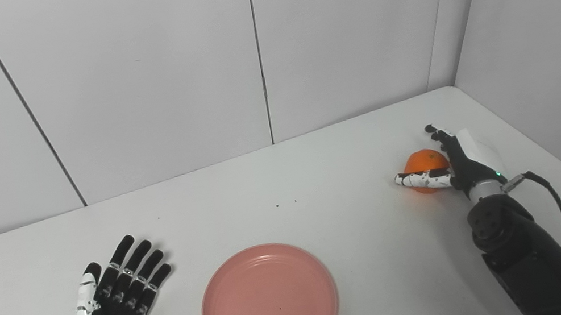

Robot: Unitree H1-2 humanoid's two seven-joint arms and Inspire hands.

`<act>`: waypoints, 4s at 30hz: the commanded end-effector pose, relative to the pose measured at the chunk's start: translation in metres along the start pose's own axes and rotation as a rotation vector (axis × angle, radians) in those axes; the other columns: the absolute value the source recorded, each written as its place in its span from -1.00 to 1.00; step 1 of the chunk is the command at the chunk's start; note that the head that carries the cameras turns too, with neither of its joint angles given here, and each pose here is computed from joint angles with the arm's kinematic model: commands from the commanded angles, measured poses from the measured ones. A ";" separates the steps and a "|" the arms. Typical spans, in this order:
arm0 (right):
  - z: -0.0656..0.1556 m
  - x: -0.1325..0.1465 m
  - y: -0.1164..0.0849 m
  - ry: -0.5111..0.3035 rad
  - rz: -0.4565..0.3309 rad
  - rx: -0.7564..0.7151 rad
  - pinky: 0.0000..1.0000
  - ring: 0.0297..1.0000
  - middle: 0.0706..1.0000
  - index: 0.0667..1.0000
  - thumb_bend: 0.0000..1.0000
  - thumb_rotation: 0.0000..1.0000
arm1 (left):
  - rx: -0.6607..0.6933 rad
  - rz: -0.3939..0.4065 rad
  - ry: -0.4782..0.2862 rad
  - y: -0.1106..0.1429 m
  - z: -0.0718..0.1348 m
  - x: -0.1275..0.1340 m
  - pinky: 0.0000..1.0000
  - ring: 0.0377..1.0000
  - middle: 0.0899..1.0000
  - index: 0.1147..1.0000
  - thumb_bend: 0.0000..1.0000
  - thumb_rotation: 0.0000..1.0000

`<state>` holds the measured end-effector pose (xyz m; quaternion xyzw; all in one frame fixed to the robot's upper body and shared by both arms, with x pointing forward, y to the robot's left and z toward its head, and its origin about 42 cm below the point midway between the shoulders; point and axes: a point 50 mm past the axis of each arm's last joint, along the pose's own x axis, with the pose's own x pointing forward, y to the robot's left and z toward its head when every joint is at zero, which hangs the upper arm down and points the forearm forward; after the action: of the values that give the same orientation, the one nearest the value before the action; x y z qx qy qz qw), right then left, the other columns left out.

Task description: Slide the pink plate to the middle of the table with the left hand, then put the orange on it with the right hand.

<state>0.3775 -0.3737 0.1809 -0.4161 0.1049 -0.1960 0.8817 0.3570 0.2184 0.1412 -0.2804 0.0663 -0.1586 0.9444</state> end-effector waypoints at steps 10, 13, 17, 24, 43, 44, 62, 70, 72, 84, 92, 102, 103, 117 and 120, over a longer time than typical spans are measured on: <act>0.002 0.018 -0.016 -0.056 -0.067 0.024 0.16 0.27 0.36 0.36 0.68 -0.53 | -0.003 0.028 0.055 0.007 -0.007 -0.006 0.62 0.65 0.64 0.63 -0.38 1.00; 0.003 0.018 -0.016 -0.066 -0.069 0.009 0.00 0.07 0.13 0.04 0.29 -0.66 | 0.002 0.030 0.053 0.007 -0.007 -0.007 0.63 0.65 0.64 0.64 -0.39 1.00; 0.005 0.017 -0.017 -0.079 -0.062 -0.023 -0.13 -0.07 -0.02 -0.10 0.05 -0.72 | 0.004 0.032 0.052 0.007 -0.007 -0.007 0.62 0.64 0.64 0.63 -0.39 1.00; 0.005 0.016 -0.020 -0.089 -0.068 -0.022 -0.29 -0.21 -0.15 -0.11 0.04 -0.73 | -0.004 0.040 0.054 0.007 -0.007 -0.007 0.62 0.64 0.63 0.63 -0.38 1.00; 0.032 -0.011 -0.038 -0.216 -0.140 0.038 -0.27 -0.18 -0.11 -0.10 0.04 -0.72 | -0.001 0.031 0.051 0.004 -0.008 -0.006 0.62 0.65 0.64 0.63 -0.38 1.00; 0.038 -0.014 -0.040 -0.233 -0.143 0.046 -0.27 -0.18 -0.12 -0.10 0.04 -0.73 | 0.000 0.027 0.051 0.004 -0.009 -0.006 0.63 0.66 0.65 0.64 -0.38 1.00; 0.141 -0.087 -0.024 -0.610 -0.060 0.097 -0.34 -0.22 -0.13 -0.11 0.04 -0.74 | 0.019 0.038 0.052 -0.016 -0.021 -0.006 0.58 0.62 0.62 0.61 -0.36 1.00; 0.165 -0.113 0.006 -0.717 0.050 0.141 -0.42 -0.30 -0.18 -0.11 0.04 -0.74 | 0.028 0.039 0.044 -0.028 -0.031 -0.006 0.58 0.62 0.62 0.62 -0.34 1.00; 0.172 -0.121 0.014 -0.736 0.085 0.149 -0.41 -0.29 -0.17 -0.11 0.04 -0.74 | 0.034 0.046 0.039 -0.032 -0.032 -0.005 0.56 0.60 0.60 0.60 -0.34 1.00; 0.198 -0.155 0.053 -0.833 0.229 0.150 -0.40 -0.30 -0.18 -0.11 0.04 -0.74 | 0.046 0.072 0.029 -0.043 -0.034 -0.001 0.56 0.60 0.59 0.56 -0.34 1.00; 0.197 -0.164 0.076 -0.834 0.343 0.147 -0.45 -0.33 -0.21 -0.03 0.05 -1.00 | 0.039 0.082 0.024 -0.048 -0.033 0.002 0.54 0.58 0.58 0.56 -0.33 1.00; 0.180 -0.166 0.095 -0.790 0.417 0.109 -0.45 -0.34 -0.22 -0.03 0.05 -1.00 | 0.066 0.100 0.016 -0.053 -0.030 0.003 0.53 0.58 0.57 0.54 -0.33 1.00; 0.178 -0.165 0.097 -0.788 0.425 0.103 -0.46 -0.35 -0.23 -0.03 0.05 -1.00 | 0.069 0.101 0.017 -0.053 -0.030 0.004 0.53 0.58 0.57 0.54 -0.33 1.00; 0.161 -0.170 0.111 -0.763 0.480 0.018 -0.43 -0.30 -0.21 -0.03 0.05 -1.00 | 0.060 0.109 0.020 -0.058 -0.029 0.005 0.51 0.57 0.57 0.54 -0.33 1.00; 0.157 -0.172 0.115 -0.762 0.489 0.001 -0.45 -0.32 -0.22 -0.02 0.05 -1.00 | 0.057 0.106 0.022 -0.058 -0.029 0.005 0.52 0.57 0.58 0.55 -0.33 1.00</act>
<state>0.3060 -0.1267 0.1845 -0.4174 -0.0937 0.1815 0.8855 0.3410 0.1615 0.1487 -0.2494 0.0712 -0.1093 0.9596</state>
